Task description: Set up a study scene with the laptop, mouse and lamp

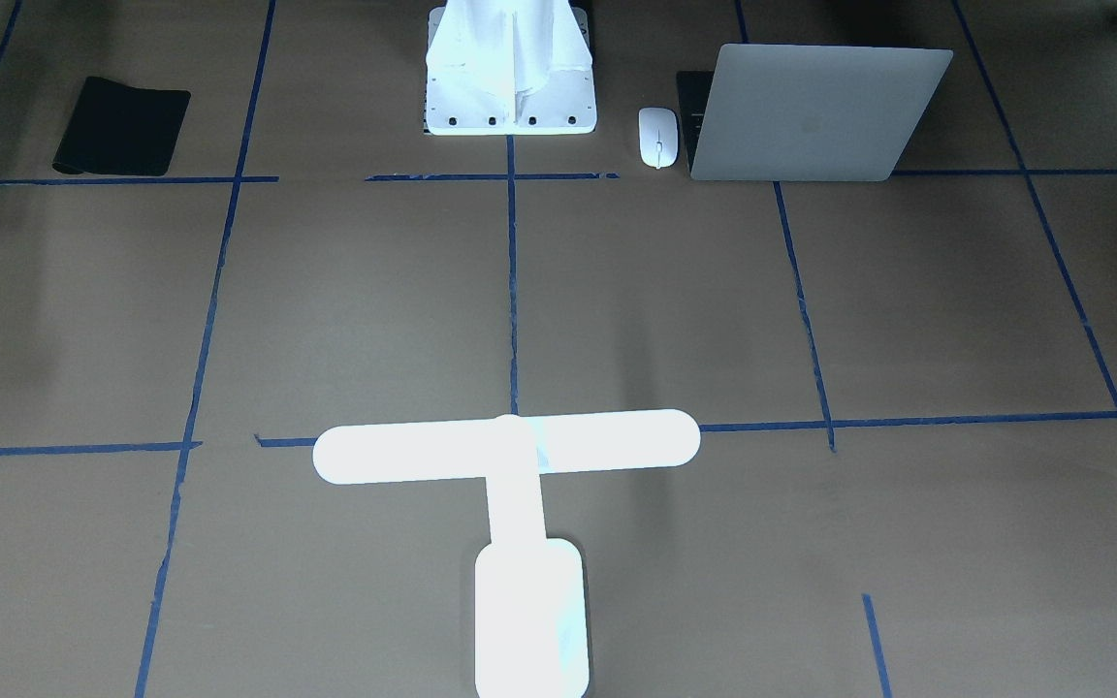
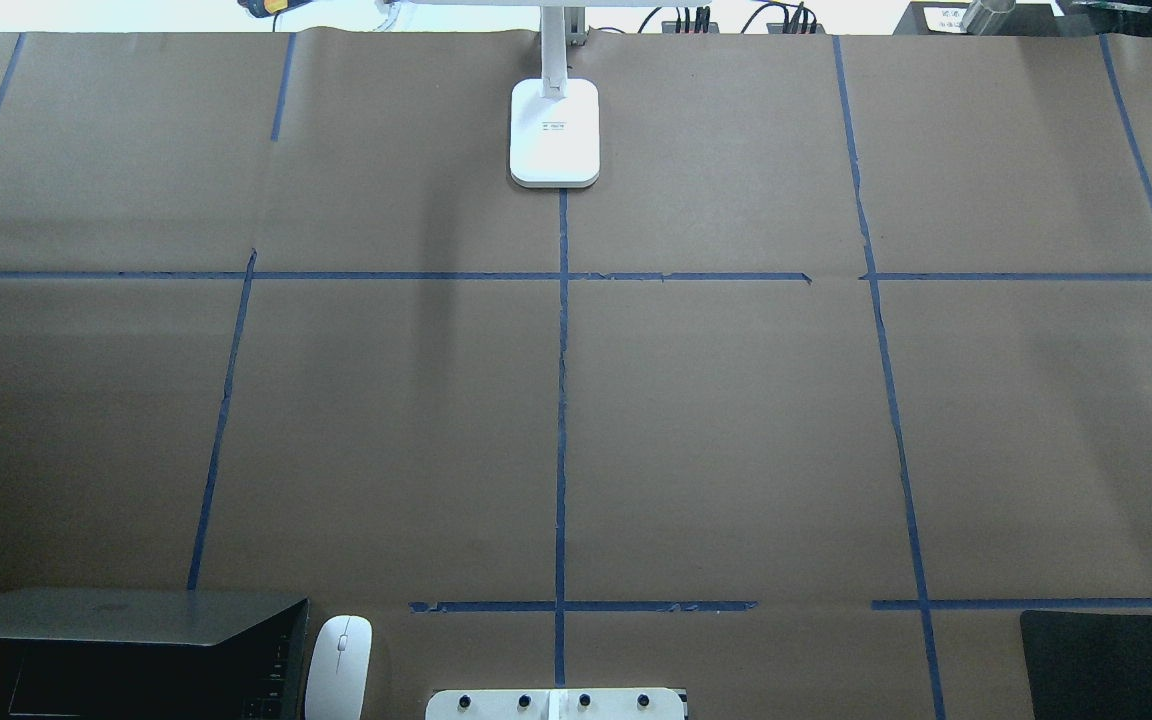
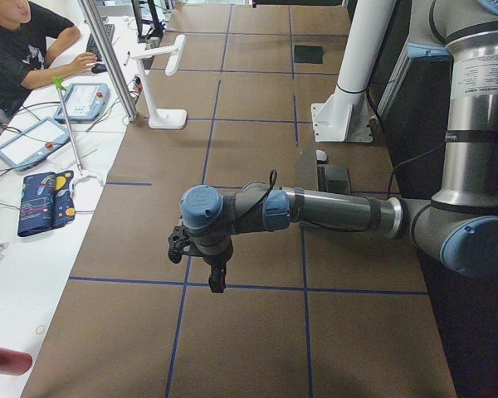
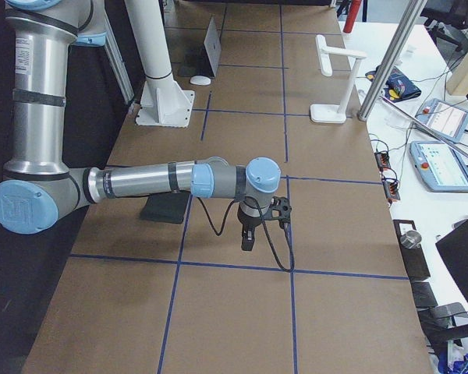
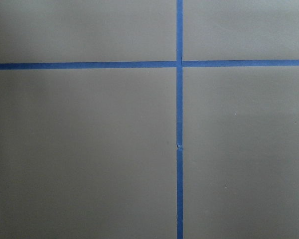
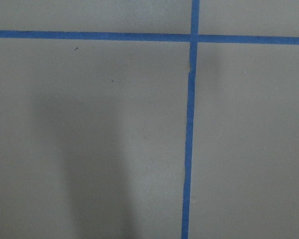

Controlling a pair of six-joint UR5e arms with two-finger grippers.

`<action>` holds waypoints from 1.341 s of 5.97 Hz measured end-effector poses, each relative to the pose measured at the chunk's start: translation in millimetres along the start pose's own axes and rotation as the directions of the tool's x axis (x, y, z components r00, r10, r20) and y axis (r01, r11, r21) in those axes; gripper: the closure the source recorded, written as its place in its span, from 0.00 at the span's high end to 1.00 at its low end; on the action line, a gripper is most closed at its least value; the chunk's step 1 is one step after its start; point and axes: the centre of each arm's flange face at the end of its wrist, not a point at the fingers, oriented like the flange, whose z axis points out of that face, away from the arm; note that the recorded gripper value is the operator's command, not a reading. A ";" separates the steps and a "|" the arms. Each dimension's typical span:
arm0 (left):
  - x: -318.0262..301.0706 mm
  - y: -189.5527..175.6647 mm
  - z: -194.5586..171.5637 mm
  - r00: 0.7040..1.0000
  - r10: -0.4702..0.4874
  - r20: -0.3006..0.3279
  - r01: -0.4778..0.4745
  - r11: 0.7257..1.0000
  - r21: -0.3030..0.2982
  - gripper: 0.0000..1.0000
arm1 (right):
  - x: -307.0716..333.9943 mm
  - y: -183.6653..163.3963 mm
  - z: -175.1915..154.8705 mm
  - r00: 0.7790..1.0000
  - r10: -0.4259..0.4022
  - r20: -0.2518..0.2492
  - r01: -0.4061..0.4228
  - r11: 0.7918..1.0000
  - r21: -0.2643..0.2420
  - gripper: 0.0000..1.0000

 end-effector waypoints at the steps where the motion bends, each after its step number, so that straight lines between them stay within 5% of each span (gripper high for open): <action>1: 8.0 1.1 0.0 1.000 0.022 -0.003 -0.022 1.000 0.006 1.00 | -4.6 -2.4 -1.5 1.000 -0.029 0.004 0.029 0.999 0.018 1.00; 3: 56.2 0.4 -3.4 0.993 0.103 -0.066 -0.102 0.995 0.017 1.00 | -12.6 -4.9 -0.2 0.996 -0.087 0.017 0.085 0.995 0.060 1.00; 5: 129.4 2.7 -4.4 0.973 0.096 -0.211 -0.098 0.995 0.002 1.00 | -21.6 -5.3 6.7 0.993 -0.111 0.033 0.109 0.993 0.053 1.00; 6: 183.4 10.0 -9.3 0.971 -0.019 -0.236 0.009 0.999 -0.044 1.00 | -25.3 -5.7 9.0 0.992 -0.125 0.034 0.123 0.991 0.052 1.00; 8: 289.8 66.7 -22.0 0.946 -0.278 -0.167 0.259 0.957 -0.127 1.00 | -30.1 -7.2 9.7 0.988 -0.148 0.035 0.146 0.987 0.065 1.00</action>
